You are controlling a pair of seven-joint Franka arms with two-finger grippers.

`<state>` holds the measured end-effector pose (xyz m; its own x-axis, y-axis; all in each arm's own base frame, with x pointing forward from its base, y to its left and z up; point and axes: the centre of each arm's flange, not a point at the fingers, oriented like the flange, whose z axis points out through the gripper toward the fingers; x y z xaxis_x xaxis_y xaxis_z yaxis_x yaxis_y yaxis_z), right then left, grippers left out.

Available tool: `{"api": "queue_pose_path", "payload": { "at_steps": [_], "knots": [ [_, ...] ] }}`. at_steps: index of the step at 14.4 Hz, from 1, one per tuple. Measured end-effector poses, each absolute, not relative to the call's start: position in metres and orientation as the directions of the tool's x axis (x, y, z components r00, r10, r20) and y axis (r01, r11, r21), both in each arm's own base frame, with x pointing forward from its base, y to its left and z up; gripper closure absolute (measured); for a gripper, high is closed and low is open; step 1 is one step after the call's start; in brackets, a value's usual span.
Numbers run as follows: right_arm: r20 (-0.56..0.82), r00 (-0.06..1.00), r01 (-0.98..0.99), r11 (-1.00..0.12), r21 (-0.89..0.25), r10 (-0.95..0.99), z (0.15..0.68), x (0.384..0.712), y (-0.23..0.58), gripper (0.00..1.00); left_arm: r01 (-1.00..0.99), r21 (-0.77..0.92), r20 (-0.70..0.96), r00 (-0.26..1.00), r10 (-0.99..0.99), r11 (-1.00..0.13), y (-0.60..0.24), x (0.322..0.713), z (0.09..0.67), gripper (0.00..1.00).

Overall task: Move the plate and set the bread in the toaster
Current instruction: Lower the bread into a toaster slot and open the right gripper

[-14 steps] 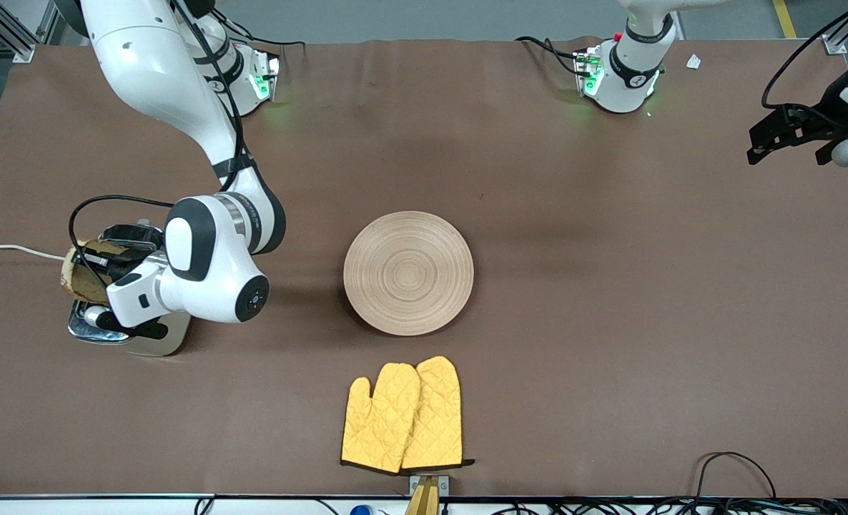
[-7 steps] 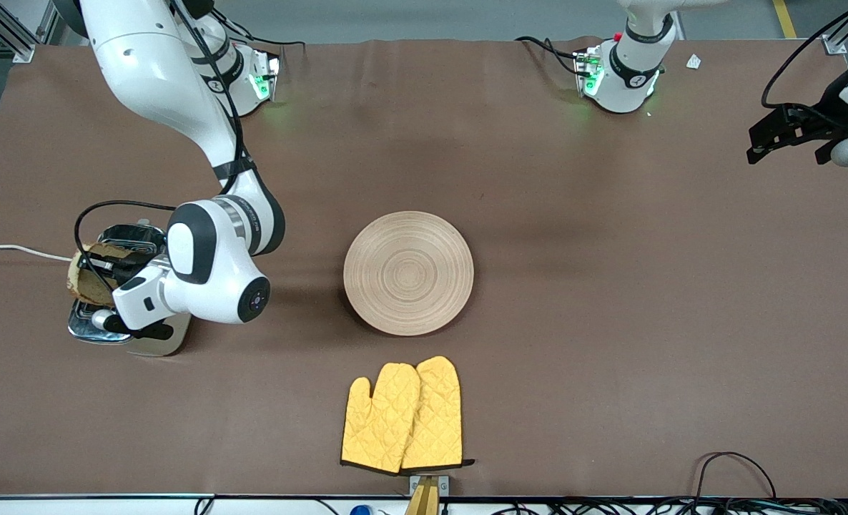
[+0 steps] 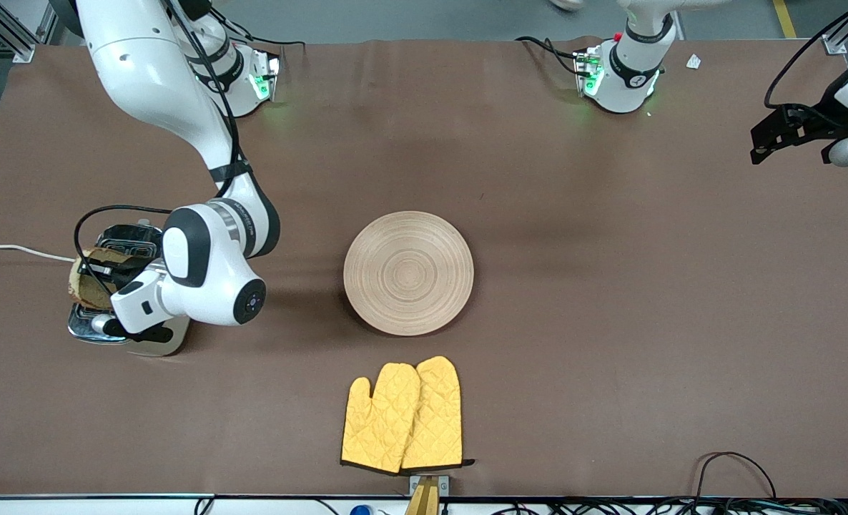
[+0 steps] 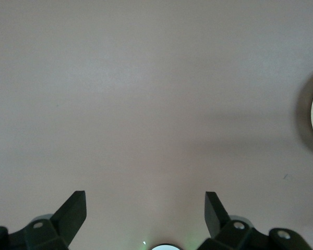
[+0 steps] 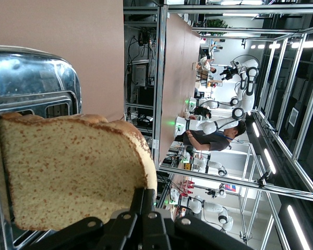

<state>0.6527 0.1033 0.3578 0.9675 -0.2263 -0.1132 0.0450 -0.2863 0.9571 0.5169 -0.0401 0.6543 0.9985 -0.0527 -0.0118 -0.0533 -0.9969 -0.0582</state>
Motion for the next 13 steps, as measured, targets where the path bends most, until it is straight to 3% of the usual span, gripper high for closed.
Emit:
{"api": "queue_pose_path", "payload": {
  "at_steps": [6,8,13],
  "knots": [
    [-0.126,0.967,0.057,-0.295,0.954,-0.221,0.346,0.654,0.091,0.96,-0.056,-0.028,-0.025,0.998,-0.055,-0.998,-0.043,0.519,0.650,0.00],
    [-0.128,0.967,0.059,-0.294,0.954,-0.221,0.345,0.653,0.091,0.80,-0.055,-0.023,-0.024,0.998,-0.055,-0.998,-0.043,0.519,0.650,0.00],
    [-0.124,0.970,0.054,-0.311,0.949,-0.210,0.347,0.654,0.096,0.27,-0.048,-0.021,-0.012,0.999,-0.048,-0.999,-0.040,0.520,0.653,0.00]
  ]
}}
